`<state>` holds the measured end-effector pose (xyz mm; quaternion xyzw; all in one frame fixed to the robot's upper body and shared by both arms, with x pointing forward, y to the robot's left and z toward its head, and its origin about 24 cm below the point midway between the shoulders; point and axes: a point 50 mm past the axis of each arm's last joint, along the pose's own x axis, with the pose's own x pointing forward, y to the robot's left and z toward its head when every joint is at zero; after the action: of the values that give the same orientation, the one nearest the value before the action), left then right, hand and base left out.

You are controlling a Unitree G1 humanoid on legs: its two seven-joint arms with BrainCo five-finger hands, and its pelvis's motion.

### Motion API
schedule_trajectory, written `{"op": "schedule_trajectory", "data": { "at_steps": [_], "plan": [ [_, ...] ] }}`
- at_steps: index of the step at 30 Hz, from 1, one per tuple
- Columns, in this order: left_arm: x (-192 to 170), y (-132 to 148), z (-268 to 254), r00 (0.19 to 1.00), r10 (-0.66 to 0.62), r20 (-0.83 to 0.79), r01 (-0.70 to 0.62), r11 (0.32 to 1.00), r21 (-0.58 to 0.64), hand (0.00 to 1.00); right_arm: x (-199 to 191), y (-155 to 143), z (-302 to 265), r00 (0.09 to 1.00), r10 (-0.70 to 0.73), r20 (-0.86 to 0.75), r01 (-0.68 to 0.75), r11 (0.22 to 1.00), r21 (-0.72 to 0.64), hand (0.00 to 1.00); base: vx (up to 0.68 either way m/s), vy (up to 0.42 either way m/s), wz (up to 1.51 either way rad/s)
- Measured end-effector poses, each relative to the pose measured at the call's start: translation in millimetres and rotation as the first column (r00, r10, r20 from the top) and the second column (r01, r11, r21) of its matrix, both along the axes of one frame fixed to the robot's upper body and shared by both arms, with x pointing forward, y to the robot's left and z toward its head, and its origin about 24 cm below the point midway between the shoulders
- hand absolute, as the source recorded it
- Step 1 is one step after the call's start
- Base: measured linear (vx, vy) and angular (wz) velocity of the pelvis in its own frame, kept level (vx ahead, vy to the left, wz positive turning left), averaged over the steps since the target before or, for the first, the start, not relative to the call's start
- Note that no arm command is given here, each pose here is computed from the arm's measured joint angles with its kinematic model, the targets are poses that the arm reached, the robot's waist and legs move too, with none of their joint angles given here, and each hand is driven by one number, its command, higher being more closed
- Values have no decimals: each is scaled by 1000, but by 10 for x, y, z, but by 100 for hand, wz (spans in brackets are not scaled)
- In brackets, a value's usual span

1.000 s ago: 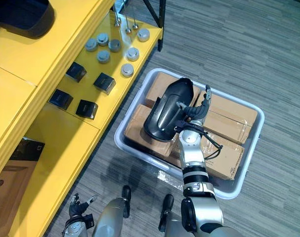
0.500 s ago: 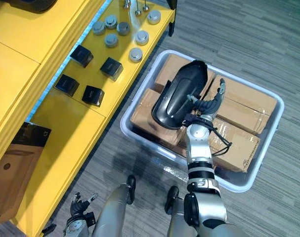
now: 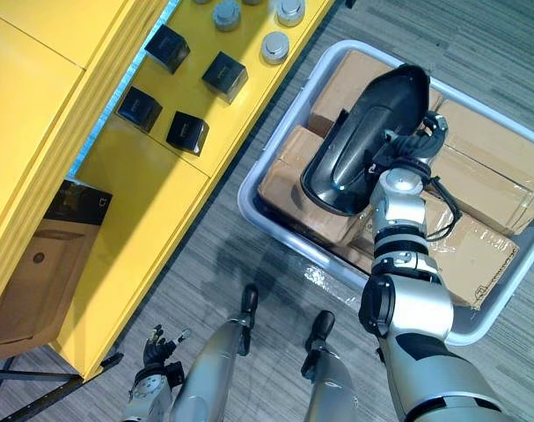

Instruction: Walk over and take plastic housings, then place them on the shelf

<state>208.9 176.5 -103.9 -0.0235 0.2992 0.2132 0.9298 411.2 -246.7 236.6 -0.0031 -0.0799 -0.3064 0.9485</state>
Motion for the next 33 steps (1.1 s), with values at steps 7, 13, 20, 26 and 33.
{"op": "schedule_trajectory", "data": {
  "at_steps": [7, 13, 20, 26, 33],
  "plan": [
    [20, -14, -15, 1000, 6, -17, -6, 1000, -16, 0, 118, 315, -141, 981, 114, -157, -127, 989, -78, 100, -46, -18, -3],
    [49, -16, 14, 1000, 10, 1, -10, 999, -36, 0, 138, 323, 5, 975, 100, -200, -134, 977, -166, 100, -1, -13, -1],
    [313, -93, 352, 980, -11, 200, 25, 997, -68, 0, 117, 241, 99, 982, 65, -180, -102, 974, -202, 100, 5, -22, -7],
    [473, -175, 652, 933, -41, 358, 69, 995, -66, 0, 113, 263, 159, 984, 38, -172, -86, 956, -279, 100, -21, 1, -16],
    [517, -195, 759, 911, -33, 411, 70, 995, -75, 0, 139, 571, 213, 987, 94, -132, -135, 927, -350, 0, -29, 0, -15]
  ]
}}
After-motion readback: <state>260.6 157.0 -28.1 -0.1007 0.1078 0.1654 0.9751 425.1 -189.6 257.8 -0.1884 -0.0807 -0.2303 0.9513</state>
